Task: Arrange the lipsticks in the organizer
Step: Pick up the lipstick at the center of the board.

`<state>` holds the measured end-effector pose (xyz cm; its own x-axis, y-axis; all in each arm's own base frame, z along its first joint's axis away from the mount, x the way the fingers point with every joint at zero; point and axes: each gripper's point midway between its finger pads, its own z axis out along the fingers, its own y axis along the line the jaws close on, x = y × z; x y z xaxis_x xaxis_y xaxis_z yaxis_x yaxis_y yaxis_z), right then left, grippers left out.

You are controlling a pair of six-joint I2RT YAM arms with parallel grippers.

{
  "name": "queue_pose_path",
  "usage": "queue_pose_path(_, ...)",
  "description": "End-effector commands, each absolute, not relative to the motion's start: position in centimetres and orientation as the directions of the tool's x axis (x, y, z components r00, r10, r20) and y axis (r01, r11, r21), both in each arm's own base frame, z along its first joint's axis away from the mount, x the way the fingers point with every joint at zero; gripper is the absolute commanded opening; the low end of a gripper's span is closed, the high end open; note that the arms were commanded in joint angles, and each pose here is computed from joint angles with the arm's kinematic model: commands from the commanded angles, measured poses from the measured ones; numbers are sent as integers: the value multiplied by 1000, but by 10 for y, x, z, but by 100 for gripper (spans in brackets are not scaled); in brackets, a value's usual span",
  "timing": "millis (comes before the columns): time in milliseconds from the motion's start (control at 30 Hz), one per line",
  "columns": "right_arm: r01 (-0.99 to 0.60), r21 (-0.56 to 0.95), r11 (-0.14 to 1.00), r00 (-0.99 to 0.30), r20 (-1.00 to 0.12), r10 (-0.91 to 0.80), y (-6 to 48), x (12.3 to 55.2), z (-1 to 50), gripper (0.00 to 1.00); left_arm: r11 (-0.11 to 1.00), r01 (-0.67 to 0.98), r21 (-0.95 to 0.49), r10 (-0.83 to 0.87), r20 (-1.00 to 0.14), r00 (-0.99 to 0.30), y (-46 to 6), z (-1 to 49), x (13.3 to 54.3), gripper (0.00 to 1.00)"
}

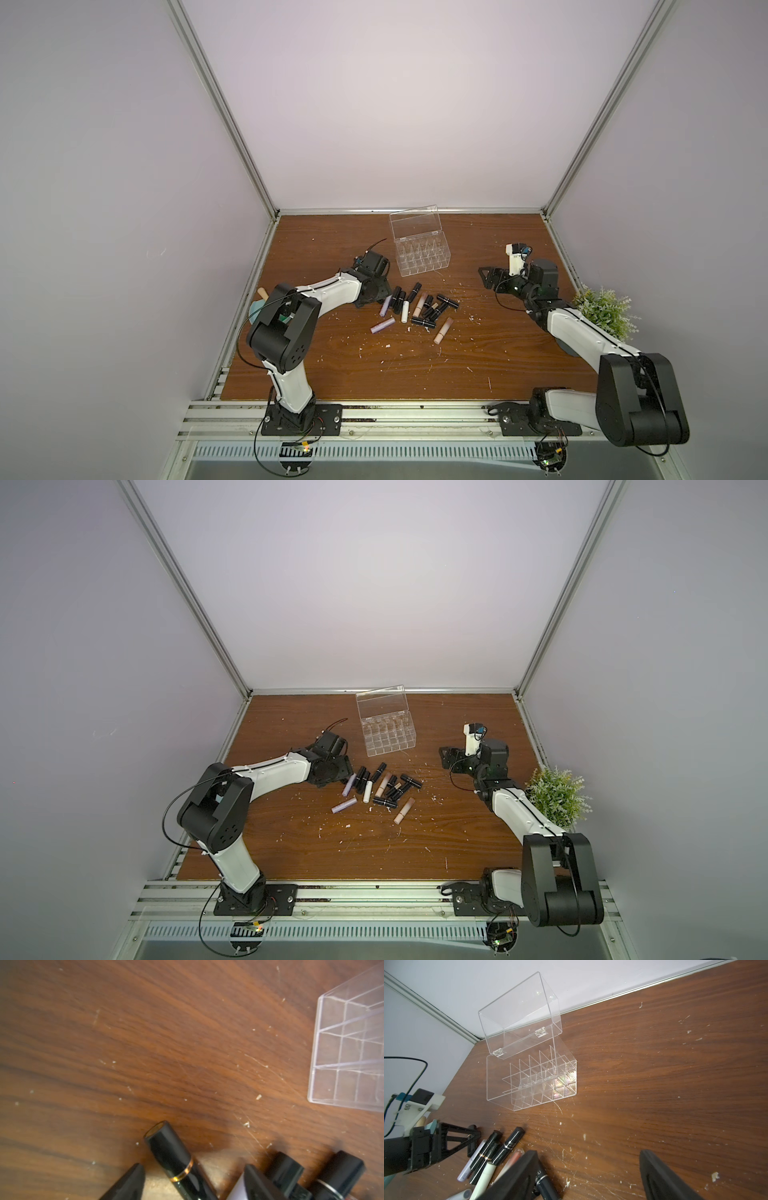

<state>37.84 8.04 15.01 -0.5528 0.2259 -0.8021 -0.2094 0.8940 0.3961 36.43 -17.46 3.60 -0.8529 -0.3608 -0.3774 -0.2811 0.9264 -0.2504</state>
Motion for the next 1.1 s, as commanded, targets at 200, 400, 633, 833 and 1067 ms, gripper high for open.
queue_pose_path(200,-236,396,887,-531,-818,223,84,380,159,83,951,-256,-171,-305,-409,-860,-165,42,364,49)
queue_pose_path(400,-234,394,889,-536,-815,220,84,381,156,83,958,-244,-150,-285,-408,-867,-166,36,367,57)
queue_pose_path(633,-226,391,892,-544,-811,218,83,382,153,83,963,-229,-140,-266,-391,-881,-168,27,368,54)
queue_pose_path(833,-222,385,896,-546,-810,213,83,383,151,83,965,-223,-139,-259,-367,-893,-166,13,356,46)
queue_pose_path(1067,-219,383,898,-547,-810,212,82,383,151,83,967,-217,-135,-252,-361,-898,-167,8,357,40)
